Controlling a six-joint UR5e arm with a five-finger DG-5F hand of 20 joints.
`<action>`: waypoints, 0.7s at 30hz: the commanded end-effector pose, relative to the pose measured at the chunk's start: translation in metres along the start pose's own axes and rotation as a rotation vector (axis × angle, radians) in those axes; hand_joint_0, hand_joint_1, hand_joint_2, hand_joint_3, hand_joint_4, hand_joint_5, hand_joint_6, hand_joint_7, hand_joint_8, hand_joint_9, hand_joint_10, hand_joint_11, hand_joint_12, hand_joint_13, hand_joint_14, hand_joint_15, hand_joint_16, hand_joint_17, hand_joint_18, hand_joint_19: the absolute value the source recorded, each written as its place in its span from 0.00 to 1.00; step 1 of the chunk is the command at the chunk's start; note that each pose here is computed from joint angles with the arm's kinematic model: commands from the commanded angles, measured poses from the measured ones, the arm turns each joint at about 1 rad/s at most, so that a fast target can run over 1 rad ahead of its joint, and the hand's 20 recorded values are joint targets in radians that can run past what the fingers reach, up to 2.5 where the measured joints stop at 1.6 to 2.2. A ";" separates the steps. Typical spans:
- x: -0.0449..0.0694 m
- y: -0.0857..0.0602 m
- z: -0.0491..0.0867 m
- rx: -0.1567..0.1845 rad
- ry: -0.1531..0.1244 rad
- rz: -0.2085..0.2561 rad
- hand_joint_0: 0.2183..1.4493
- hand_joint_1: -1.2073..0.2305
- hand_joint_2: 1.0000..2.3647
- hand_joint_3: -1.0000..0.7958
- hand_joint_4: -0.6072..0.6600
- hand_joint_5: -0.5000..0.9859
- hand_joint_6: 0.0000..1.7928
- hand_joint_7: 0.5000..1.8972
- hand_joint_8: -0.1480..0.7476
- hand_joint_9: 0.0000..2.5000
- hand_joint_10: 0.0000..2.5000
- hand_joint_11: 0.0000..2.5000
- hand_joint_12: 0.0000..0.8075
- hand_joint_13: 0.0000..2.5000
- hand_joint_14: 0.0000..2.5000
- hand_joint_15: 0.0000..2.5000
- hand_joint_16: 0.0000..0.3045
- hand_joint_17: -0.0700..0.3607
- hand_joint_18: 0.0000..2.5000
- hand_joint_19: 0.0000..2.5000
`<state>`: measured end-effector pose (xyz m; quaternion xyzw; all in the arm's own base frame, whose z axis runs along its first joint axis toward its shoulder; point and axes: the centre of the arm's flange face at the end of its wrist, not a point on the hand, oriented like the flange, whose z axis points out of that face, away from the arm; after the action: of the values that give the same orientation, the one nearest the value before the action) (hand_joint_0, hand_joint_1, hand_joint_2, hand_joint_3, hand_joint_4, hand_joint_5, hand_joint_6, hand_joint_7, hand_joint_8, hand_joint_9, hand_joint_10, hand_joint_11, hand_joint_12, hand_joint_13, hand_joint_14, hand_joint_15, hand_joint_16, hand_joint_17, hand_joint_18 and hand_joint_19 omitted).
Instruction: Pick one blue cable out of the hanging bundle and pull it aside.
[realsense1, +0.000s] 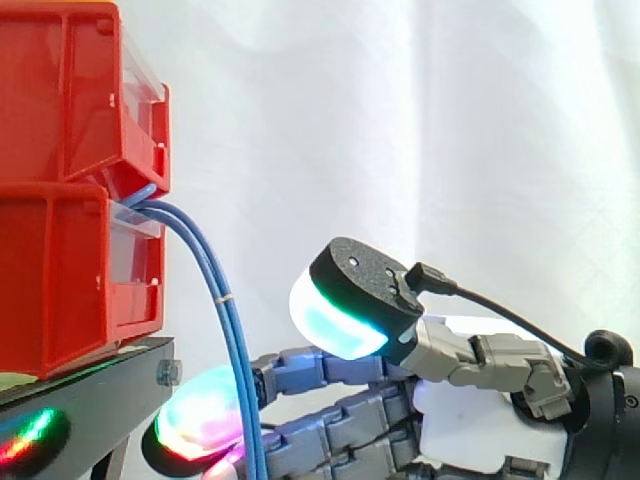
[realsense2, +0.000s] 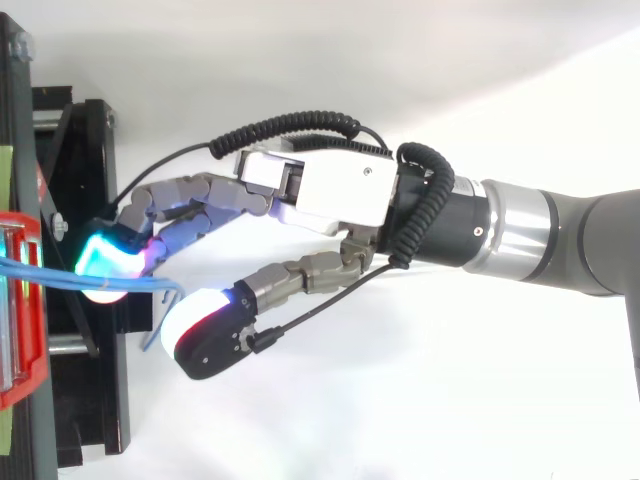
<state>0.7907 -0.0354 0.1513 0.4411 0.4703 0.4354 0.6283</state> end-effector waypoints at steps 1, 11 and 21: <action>0.005 -0.002 -0.004 0.027 0.014 0.043 0.27 0.45 0.00 0.28 0.71 0.25 0.28 0.34 0.47 0.29 0.00 0.10 0.37 0.26 0.00 0.12 0.13 0.38 0.18 0.12; 0.007 -0.001 -0.004 0.029 0.017 0.091 0.28 0.45 0.00 0.29 0.69 0.26 0.28 0.44 0.47 0.30 0.00 0.11 0.37 0.27 0.01 0.14 0.14 0.38 0.20 0.13; 0.007 -0.001 -0.003 0.027 0.017 0.169 0.31 0.45 0.01 0.34 0.66 0.28 0.28 0.52 0.46 0.32 0.00 0.12 0.36 0.28 0.01 0.14 0.13 0.38 0.20 0.14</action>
<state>0.7885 -0.0287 0.1479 0.4785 0.4496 0.4757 0.5854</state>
